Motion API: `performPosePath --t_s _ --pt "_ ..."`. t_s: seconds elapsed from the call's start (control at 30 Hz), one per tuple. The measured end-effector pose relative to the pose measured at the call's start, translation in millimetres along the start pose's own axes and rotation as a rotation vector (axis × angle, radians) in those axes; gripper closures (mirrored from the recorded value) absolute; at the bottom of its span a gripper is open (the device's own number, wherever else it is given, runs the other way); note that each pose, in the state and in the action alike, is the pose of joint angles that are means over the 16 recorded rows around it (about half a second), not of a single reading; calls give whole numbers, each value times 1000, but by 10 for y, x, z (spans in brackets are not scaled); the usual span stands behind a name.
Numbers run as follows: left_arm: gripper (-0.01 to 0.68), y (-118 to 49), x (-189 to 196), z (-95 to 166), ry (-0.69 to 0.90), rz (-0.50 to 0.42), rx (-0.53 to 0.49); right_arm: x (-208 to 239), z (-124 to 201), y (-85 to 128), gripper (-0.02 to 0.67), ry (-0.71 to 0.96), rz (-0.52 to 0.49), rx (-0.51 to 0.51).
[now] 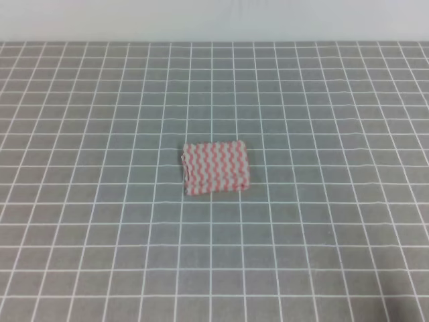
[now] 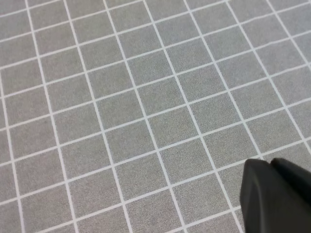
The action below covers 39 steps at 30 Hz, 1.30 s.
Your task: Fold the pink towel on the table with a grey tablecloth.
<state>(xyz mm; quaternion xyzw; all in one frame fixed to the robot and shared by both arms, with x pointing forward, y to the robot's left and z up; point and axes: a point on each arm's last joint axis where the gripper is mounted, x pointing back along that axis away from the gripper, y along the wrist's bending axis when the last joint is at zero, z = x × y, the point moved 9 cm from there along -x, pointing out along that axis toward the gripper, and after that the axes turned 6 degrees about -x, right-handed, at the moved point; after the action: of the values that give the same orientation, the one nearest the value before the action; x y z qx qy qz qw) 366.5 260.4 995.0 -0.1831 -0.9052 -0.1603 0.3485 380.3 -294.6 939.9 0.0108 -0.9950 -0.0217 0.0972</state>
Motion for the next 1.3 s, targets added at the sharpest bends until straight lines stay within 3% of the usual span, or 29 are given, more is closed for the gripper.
performPosePath --t_s 0.6,1.0,1.17,1.3 --pt "672 11 23 -37 -38 -7 -1 -3 14 -1 665 -1 0 2" --pt "672 129 59 -307 -535 -132 65 0 -1 0 666 -3 0 0" --pt "672 242 16 -172 -693 -243 151 0 -6 0 666 -3 0 0" --pt "672 337 -103 55 -692 -329 226 -1 -7 0 666 -3 0 0"
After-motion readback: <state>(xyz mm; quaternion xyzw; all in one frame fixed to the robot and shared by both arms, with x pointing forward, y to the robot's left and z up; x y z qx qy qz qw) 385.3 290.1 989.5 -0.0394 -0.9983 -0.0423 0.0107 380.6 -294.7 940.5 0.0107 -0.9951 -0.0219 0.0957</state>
